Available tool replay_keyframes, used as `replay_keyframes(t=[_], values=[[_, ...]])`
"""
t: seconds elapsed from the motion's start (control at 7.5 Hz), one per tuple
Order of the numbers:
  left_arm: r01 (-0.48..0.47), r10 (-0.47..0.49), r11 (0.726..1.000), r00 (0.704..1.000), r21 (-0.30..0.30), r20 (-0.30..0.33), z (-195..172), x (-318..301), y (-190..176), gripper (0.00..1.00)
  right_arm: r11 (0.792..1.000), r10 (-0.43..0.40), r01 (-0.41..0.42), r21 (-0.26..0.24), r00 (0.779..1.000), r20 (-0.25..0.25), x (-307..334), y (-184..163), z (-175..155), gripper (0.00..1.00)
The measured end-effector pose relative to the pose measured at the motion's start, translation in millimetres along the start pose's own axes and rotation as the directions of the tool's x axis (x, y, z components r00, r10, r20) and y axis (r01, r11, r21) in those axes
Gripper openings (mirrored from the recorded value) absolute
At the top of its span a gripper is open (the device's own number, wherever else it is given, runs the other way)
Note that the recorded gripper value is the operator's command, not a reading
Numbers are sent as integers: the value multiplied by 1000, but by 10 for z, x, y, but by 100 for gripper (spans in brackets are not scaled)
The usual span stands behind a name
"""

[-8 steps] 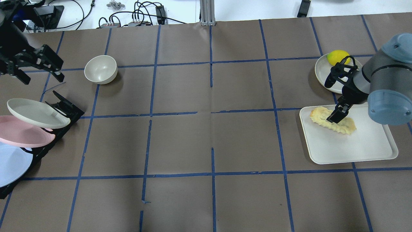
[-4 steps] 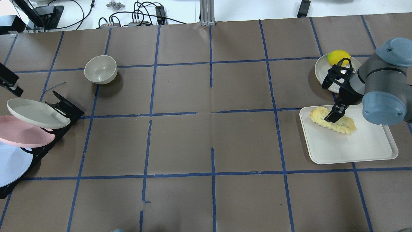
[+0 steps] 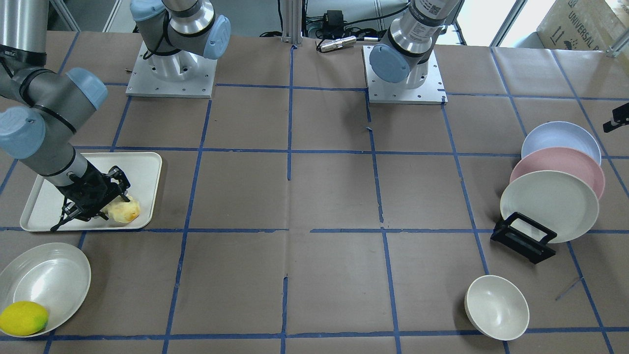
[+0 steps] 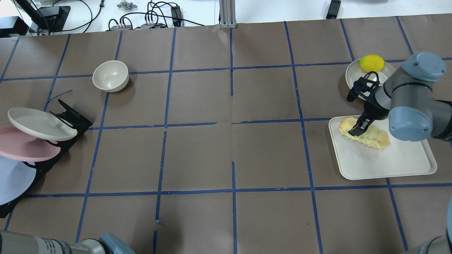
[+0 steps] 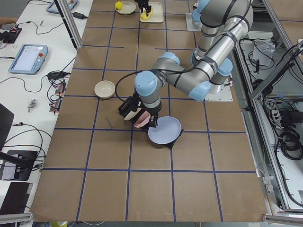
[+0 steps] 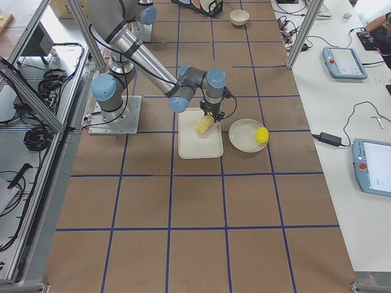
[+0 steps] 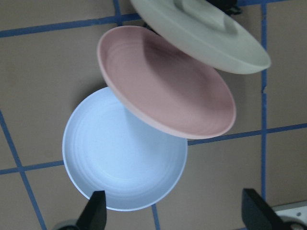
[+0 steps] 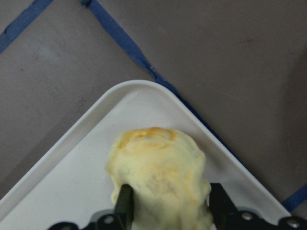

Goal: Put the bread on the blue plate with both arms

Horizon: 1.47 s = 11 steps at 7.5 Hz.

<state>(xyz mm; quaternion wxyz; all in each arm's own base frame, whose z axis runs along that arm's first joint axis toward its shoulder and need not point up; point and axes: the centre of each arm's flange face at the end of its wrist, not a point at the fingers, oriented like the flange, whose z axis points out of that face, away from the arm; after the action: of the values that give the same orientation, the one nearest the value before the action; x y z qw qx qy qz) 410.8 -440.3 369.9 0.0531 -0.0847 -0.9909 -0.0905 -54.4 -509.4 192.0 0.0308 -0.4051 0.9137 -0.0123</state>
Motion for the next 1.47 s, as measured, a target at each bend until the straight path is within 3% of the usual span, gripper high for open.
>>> replay_keyframes(t=[0.13,0.27,0.4,0.93,1.07,1.2,1.33,1.47], values=[[-22,22,1000,999,-8,-35,244,-278,28,100,1000,18,-18,-7,1000,-3,-1,6,-24,22],[-40,38,999,997,-19,-73,509,-479,8,100,999,36,-36,-16,999,-15,18,-3,-128,11],[-56,52,998,993,-31,-110,794,-629,-51,100,998,63,-64,-29,998,-16,40,-27,-337,8],[-103,98,994,980,-24,-174,1363,-1086,-121,98,980,176,-164,-116,979,102,-198,-542,-1512,8],[-104,98,994,976,-17,-193,1485,-1162,-159,84,968,218,-197,-155,967,135,-396,-617,-1833,9],[-106,101,994,974,-14,-201,1529,-1190,-196,62,955,258,-228,-189,954,152,-622,-662,-2147,9],[-110,105,994,973,-13,-204,1517,-1187,-227,52,939,303,-269,-214,941,151,-857,-753,-2392,9],[-112,106,994,972,-15,-210,1522,-1180,-246,51,927,335,-300,-224,932,140,-1113,-940,-2548,9]])
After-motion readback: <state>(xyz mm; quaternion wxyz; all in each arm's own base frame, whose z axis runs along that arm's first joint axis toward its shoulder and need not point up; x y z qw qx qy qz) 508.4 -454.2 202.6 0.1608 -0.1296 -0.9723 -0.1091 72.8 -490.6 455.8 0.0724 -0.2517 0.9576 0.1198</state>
